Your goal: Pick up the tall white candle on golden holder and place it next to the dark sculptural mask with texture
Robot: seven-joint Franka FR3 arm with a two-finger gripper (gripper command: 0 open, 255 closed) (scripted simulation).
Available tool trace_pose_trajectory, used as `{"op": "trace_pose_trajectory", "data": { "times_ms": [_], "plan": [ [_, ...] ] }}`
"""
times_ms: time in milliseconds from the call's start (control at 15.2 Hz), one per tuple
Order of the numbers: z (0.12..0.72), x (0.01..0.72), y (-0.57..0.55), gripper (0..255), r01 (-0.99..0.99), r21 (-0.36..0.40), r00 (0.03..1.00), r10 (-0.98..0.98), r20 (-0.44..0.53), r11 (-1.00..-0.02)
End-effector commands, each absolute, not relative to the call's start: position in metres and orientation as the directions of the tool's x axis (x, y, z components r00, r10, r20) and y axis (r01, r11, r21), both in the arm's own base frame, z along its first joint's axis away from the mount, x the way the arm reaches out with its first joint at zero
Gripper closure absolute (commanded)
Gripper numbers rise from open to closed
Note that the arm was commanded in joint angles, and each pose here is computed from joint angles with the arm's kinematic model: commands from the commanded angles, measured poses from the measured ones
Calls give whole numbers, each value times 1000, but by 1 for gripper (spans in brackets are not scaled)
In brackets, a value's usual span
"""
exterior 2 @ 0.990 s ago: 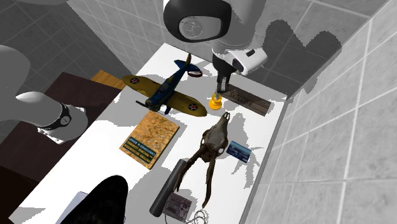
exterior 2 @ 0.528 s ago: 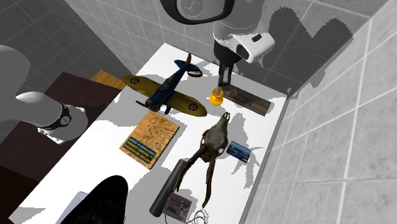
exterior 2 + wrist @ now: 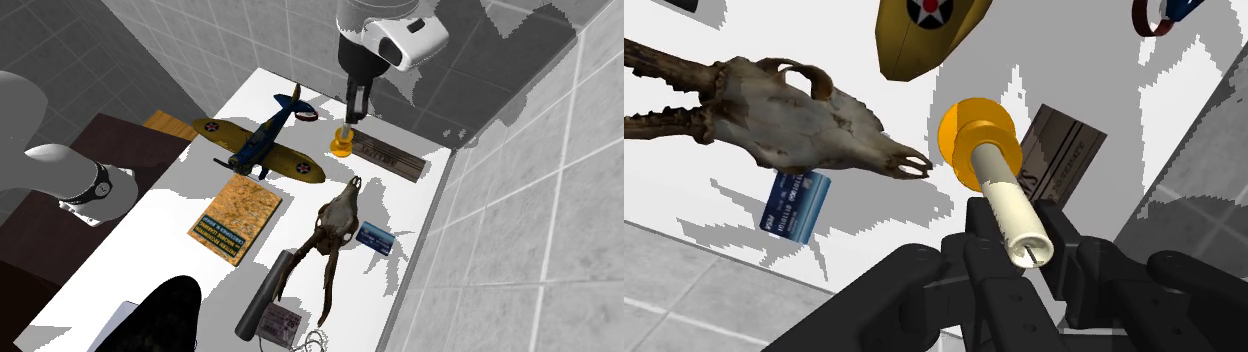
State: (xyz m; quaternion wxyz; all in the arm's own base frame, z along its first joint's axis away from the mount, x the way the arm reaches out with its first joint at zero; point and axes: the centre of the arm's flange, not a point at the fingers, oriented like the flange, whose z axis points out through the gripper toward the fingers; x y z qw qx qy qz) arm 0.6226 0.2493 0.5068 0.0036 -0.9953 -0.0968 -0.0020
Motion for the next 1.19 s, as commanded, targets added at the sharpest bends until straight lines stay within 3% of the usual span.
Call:
{"op": "trace_pose_trajectory", "data": {
  "times_ms": [0, 1122],
  "plan": [
    [517, 623, 249, 255, 193, -7, 981, 193, 4, -981],
    [607, 623, 249, 255, 193, -7, 981, 193, 4, -981]
  ]
}}
